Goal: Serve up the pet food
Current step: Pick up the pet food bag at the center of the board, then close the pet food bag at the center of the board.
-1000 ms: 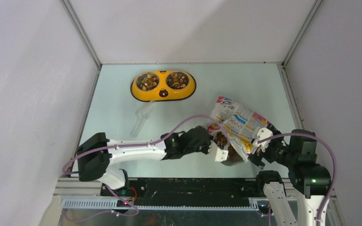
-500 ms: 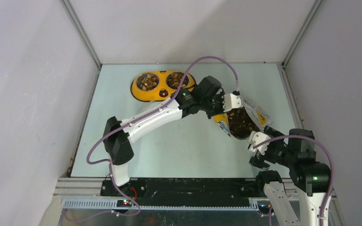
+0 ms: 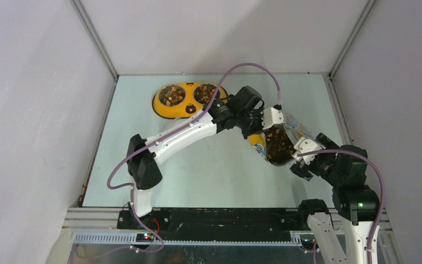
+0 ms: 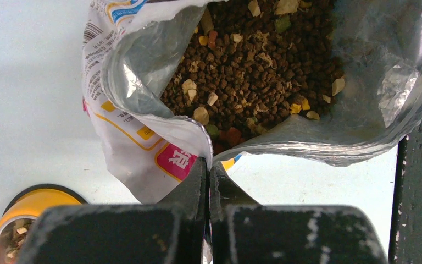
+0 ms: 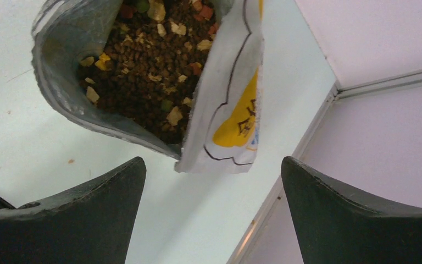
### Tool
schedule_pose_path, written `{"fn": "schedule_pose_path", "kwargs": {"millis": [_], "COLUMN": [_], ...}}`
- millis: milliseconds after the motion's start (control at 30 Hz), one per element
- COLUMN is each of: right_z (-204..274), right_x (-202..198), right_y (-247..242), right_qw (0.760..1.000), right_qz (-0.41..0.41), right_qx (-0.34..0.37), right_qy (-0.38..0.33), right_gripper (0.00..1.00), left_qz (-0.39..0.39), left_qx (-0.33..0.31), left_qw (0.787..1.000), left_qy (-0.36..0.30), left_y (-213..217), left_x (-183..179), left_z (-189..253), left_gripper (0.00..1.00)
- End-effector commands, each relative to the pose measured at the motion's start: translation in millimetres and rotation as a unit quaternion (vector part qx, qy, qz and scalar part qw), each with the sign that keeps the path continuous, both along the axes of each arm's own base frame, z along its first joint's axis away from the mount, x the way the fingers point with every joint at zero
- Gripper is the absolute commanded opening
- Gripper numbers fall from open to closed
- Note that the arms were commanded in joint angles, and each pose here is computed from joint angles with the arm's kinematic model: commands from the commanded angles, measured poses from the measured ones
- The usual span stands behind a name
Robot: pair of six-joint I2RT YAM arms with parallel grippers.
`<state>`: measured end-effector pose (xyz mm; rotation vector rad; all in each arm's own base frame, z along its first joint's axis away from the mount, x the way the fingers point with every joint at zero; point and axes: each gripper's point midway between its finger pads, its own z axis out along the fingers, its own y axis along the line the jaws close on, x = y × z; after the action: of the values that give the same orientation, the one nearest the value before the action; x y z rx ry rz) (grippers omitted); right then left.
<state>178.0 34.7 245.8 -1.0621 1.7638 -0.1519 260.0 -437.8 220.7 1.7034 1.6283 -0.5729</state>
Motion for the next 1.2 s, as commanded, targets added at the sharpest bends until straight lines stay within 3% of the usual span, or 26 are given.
{"fn": "schedule_pose_path", "kwargs": {"millis": [0, 400, 633, 767, 833, 933, 1067, 1167], "right_z": [-5, -18, -41, -46, -39, -29, -28, -17], "right_x": [2, 28, 48, 53, 54, 52, 44, 41], "right_y": [10, 18, 28, 17, 9, -1, -2, 1], "right_qw": [0.999, 0.999, 0.999, 0.995, 0.993, 0.990, 0.991, 0.993], "right_qz": [0.014, 0.017, -0.003, -0.037, -0.051, -0.067, -0.058, -0.053], "right_qx": [0.028, 0.039, -0.054, -0.089, -0.099, -0.115, -0.115, -0.090], "right_qy": [0.000, -0.009, -0.006, -0.008, -0.025, -0.046, -0.042, -0.050], "right_gripper": [0.96, 1.00, 0.97, 0.81, 0.68, 0.35, 0.03, 0.00], "left_qz": [-0.009, -0.008, -0.006, -0.005, -0.003, 0.001, 0.003, 0.001], "left_qx": [-0.082, -0.083, -0.086, -0.089, -0.090, -0.088, -0.088, -0.090], "left_qw": [0.996, 0.996, 0.996, 0.996, 0.996, 0.996, 0.996, 0.996], "left_qy": [-0.014, -0.004, -0.002, -0.001, 0.000, 0.003, 0.010, 0.019], "left_y": [-24, -23, -23, -21, -19, -15, -9, -3], "left_x": [5, 5, 5, 5, 5, 8, 11, 9], "left_z": [50, 48, 50, 53, 53, 51, 48, 47], "left_gripper": [0.00, 0.00, 0.00, 0.00, 0.00, 0.00, 0.00, 0.00]}}
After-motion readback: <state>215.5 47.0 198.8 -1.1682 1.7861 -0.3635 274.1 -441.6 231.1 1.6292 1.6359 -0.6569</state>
